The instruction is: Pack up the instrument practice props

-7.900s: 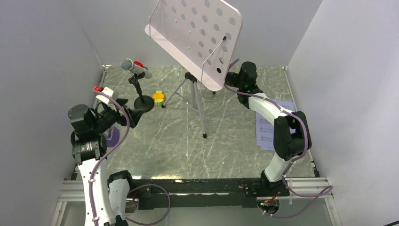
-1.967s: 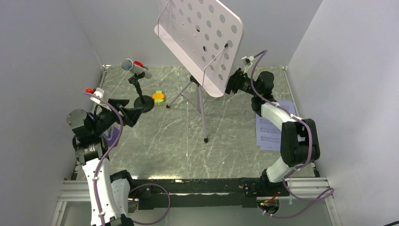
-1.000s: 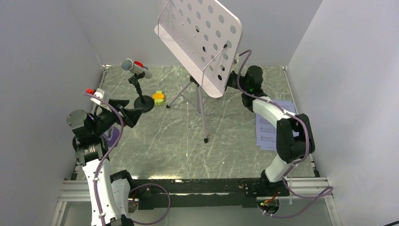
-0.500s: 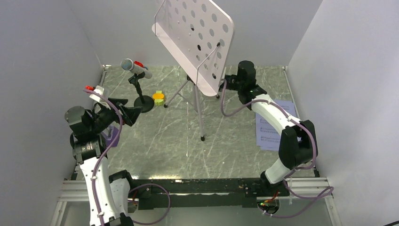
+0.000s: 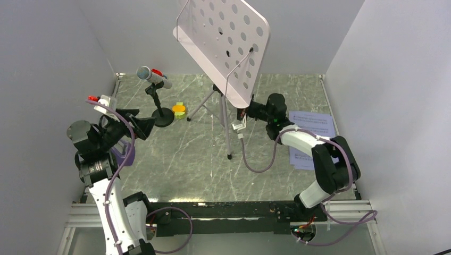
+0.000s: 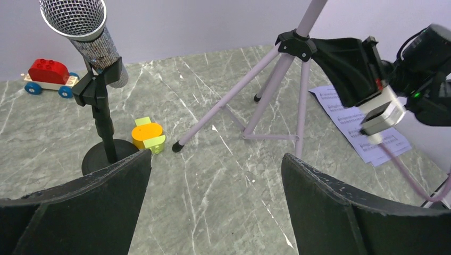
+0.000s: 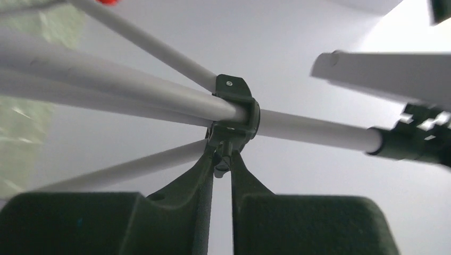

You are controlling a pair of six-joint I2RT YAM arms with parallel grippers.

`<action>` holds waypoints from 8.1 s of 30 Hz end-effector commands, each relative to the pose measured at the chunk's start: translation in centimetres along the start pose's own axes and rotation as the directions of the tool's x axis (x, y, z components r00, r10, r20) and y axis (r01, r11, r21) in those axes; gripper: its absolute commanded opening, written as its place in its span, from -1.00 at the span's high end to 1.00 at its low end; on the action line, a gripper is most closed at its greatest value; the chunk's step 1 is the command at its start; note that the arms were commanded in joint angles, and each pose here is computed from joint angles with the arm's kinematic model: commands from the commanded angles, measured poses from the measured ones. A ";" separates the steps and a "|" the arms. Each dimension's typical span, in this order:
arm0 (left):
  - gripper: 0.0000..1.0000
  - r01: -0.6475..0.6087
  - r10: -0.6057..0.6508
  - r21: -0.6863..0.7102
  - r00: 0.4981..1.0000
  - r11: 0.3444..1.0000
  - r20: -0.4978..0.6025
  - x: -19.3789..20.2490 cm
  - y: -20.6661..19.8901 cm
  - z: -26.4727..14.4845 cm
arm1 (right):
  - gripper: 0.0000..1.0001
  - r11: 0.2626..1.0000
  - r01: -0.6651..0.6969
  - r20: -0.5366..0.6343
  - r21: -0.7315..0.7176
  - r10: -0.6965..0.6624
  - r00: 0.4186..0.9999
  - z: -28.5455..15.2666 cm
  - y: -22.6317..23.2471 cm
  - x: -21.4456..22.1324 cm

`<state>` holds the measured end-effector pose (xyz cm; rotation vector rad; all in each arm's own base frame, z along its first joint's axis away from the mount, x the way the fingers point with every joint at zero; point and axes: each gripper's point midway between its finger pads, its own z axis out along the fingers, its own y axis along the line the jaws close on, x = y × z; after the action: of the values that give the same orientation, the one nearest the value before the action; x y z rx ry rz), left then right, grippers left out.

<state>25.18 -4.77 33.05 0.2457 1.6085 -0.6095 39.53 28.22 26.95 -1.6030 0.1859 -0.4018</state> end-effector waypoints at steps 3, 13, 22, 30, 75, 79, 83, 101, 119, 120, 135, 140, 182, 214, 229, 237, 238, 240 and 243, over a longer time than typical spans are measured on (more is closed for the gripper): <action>-0.92 -0.025 0.025 0.032 1.000 0.999 0.011 -0.3 -0.8 -0.3 | 0.64 0.943 0.194 -0.010 -0.271 -0.204 0.979 -1.9 12.7 -0.6; -0.92 -0.048 0.047 0.045 0.999 0.998 0.014 0.6 -1.4 -0.7 | -0.18 0.981 0.179 -0.210 -0.074 -0.191 0.959 -3.1 9.9 1.6; -0.93 -0.056 0.056 0.063 0.998 0.996 0.005 1.7 -1.5 -0.7 | -0.43 0.860 -0.452 -0.419 0.235 0.509 0.752 -8.8 7.3 3.1; -0.93 -0.008 0.007 0.075 1.000 0.997 0.022 1.8 -1.2 -0.3 | -0.32 -0.145 -0.935 -0.237 0.323 0.944 -0.228 -7.7 7.4 3.1; -0.93 -0.001 0.000 0.056 1.000 0.998 0.005 3.0 -0.9 -0.4 | 0.88 -0.692 -0.680 0.063 -0.242 0.689 -0.722 -0.6 -3.8 -0.8; -0.93 0.001 -0.001 0.057 1.000 0.998 0.004 3.0 -0.9 -0.4 | 0.70 -0.606 -0.769 0.068 -0.202 0.775 -0.628 -0.2 -4.0 -1.4; -0.93 0.000 0.000 0.056 1.000 0.998 0.001 3.1 -0.9 -0.5 | 0.61 -0.526 -0.831 0.061 -0.179 0.838 -0.543 0.3 -4.3 -1.9; -0.93 0.009 -0.009 0.053 1.000 0.999 -0.002 3.1 -0.8 -0.4 | 0.96 -0.097 -0.990 -0.010 -0.101 0.995 -0.096 0.2 -1.7 -0.9; -0.92 0.028 -0.028 0.019 1.000 0.999 -0.014 2.9 0.2 -0.1 | 0.99 0.756 -0.625 -0.146 -0.195 0.608 0.781 -0.3 0.9 3.0; -0.92 0.029 -0.029 0.020 0.999 0.999 -0.016 2.9 0.2 -0.1 | 0.98 0.793 -0.576 -0.142 -0.198 0.558 0.817 -0.3 1.0 3.0; -0.93 0.022 -0.022 0.034 1.000 0.999 -0.017 3.4 0.1 -0.1 | 0.49 0.935 0.347 -0.141 0.073 -0.335 0.932 -1.2 3.1 1.1; -0.93 0.016 -0.015 0.046 1.000 0.999 -0.018 3.6 -0.1 -0.1 | 0.02 0.957 0.286 -0.218 0.057 -0.268 0.938 -2.5 3.2 2.4; -0.88 -0.167 0.171 0.254 0.985 0.953 0.007 0.2 -2.0 5.0 | -0.57 -0.205 -0.975 0.232 -0.088 0.948 -0.220 -7.5 -10.1 0.9; -0.88 -0.147 0.165 0.263 0.985 0.953 -0.047 -1.8 -1.8 7.7 | -0.01 -0.199 -0.962 0.186 -0.184 0.954 -0.233 4.9 -10.8 1.4; -0.87 -0.369 0.459 0.402 0.875 0.838 -0.153 3.8 -3.3 15.3 | 1.00 -0.214 -0.952 0.146 -0.219 0.957 -0.249 4.1 -10.4 0.0; -0.80 -0.492 0.611 0.462 0.777 0.738 -0.149 7.5 -4.0 21.6 | 1.00 -0.221 -0.942 0.125 -0.251 0.958 -0.258 2.9 -10.9 -1.6; -0.79 -0.502 0.619 0.453 0.771 0.737 -0.152 7.8 -3.8 22.4 | 1.00 -0.221 -0.942 0.120 -0.251 0.959 -0.257 2.7 -10.9 -1.8; -0.76 -0.513 0.624 0.439 0.766 0.738 -0.154 8.4 -3.6 23.5 | 1.00 -0.217 -0.943 0.114 -0.252 0.961 -0.251 2.4 -11.0 -2.1; -0.68 -0.509 0.623 0.440 0.766 0.740 -0.160 9.5 -3.5 25.0 | 1.00 -0.214 -0.945 0.103 -0.247 0.964 -0.245 2.2 -10.8 -2.2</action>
<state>40.63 -21.77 21.80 1.1337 1.6789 -0.4964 39.53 32.55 35.74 -0.9944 1.2060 1.1482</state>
